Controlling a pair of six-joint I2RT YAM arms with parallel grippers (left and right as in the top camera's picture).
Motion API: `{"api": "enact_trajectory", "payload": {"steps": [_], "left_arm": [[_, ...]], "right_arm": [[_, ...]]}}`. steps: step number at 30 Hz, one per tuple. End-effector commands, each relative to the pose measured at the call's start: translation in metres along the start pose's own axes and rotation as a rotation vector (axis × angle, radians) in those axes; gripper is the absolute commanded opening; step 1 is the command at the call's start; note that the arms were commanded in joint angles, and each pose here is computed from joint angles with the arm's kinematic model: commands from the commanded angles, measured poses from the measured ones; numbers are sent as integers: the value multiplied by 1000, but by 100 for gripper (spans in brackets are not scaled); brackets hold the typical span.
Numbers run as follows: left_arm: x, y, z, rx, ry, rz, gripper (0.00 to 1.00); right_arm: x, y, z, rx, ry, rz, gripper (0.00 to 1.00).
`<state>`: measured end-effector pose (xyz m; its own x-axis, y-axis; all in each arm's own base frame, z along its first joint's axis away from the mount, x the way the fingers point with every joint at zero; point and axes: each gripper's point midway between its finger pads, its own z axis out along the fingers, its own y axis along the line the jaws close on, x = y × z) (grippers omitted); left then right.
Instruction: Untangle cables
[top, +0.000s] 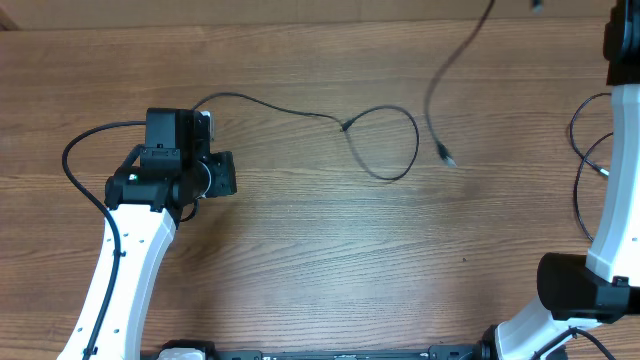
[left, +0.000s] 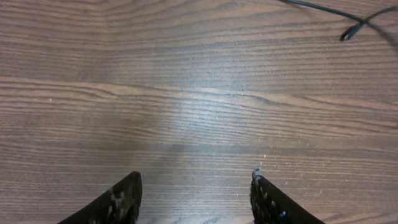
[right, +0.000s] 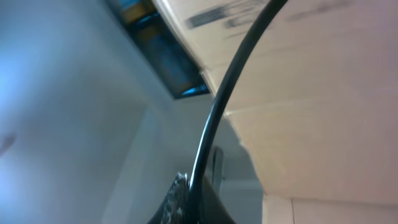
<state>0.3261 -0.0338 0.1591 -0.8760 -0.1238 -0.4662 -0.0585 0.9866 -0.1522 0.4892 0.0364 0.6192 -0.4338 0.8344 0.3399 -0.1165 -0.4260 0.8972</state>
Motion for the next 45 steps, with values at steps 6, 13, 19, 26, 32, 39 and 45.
{"api": "enact_trajectory", "payload": {"steps": [6, 13, 19, 26, 32, 39, 45], "left_arm": [[-7, -2, -8, 14, -26, -7, 56], [-7, -2, -8, 14, -26, -8, 56], [-7, -2, -8, 14, -26, -8, 56], [-7, -2, -8, 14, -26, -8, 56], [-7, -2, -8, 14, -25, -8, 55], [-6, -2, -8, 14, -21, -8, 55], [-5, -2, -8, 14, -20, -9, 55]], "right_arm": [[-22, -41, -13, 195, -102, -122, 4], [-51, -98, -37, 503, -72, -784, 4], [-109, -137, -93, 899, -171, -1070, 4], [-162, -123, -140, 1046, -266, -1109, 4], [-200, -98, -184, 1105, -381, -1071, 4], [-250, -40, -277, 1210, -837, -949, 4], [-260, -9, -310, 1200, -1010, -931, 4]]}}
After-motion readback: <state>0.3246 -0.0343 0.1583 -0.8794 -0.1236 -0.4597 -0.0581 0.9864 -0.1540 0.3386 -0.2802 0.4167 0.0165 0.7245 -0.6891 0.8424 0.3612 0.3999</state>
